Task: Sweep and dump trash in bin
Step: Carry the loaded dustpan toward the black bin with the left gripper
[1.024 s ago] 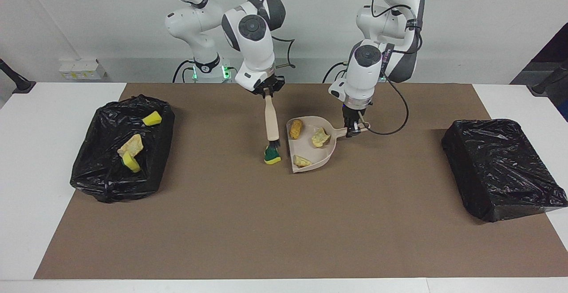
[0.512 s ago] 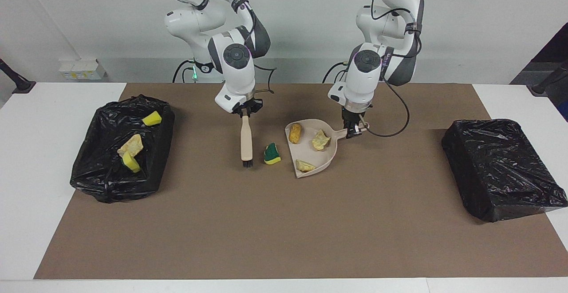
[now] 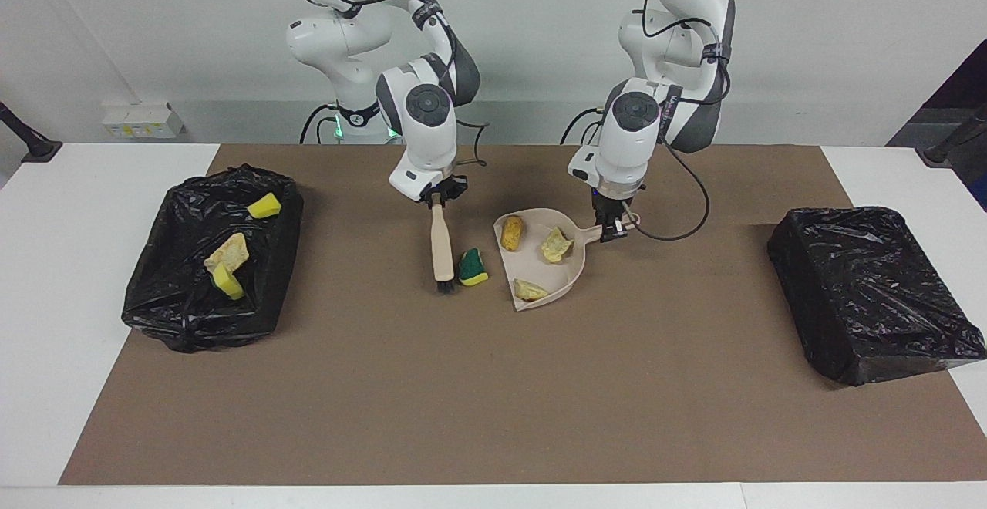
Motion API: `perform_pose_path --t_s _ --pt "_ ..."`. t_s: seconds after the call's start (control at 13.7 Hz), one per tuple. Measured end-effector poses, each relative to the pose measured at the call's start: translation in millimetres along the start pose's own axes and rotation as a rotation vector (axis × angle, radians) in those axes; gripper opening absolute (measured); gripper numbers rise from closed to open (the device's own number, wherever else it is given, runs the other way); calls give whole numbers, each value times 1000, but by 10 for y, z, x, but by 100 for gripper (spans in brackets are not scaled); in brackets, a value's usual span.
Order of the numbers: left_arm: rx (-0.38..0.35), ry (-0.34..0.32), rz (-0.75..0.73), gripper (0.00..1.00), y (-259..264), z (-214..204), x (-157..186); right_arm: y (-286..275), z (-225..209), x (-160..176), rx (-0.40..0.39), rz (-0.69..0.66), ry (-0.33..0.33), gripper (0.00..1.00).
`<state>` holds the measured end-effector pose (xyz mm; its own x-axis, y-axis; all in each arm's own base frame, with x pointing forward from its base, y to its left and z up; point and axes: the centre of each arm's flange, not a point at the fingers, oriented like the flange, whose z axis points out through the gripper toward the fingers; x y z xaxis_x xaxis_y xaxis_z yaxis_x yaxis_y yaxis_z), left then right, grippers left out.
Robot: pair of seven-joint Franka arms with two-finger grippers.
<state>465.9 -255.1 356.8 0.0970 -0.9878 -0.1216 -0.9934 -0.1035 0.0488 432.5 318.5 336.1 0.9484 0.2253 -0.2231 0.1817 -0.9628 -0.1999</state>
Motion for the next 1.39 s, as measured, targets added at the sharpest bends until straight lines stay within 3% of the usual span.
perform_pose_path --t_s 0.15,0.51,0.8,1.02,1.17,1.39 --pt "4 -2 34 33 -9 -1 -10 -102 -9 41 108 5 -1 26" --pt "20 11 106 33 -94 -8 -89 -53 -19 51 120 6 -28 26" --pt "15 32 144 33 -240 26 -286 295 -382 -1 56 8 -49 26" --pt "7 100 146 33 -393 -25 -489 329 -503 -102 -32 51 -30 26" --pt "30 144 153 33 -575 -222 -820 6 -446 -264 -82 97 -21 26" --pt "38 155 140 33 -852 -669 -1572 -455 -312 -618 -120 119 -20 26"
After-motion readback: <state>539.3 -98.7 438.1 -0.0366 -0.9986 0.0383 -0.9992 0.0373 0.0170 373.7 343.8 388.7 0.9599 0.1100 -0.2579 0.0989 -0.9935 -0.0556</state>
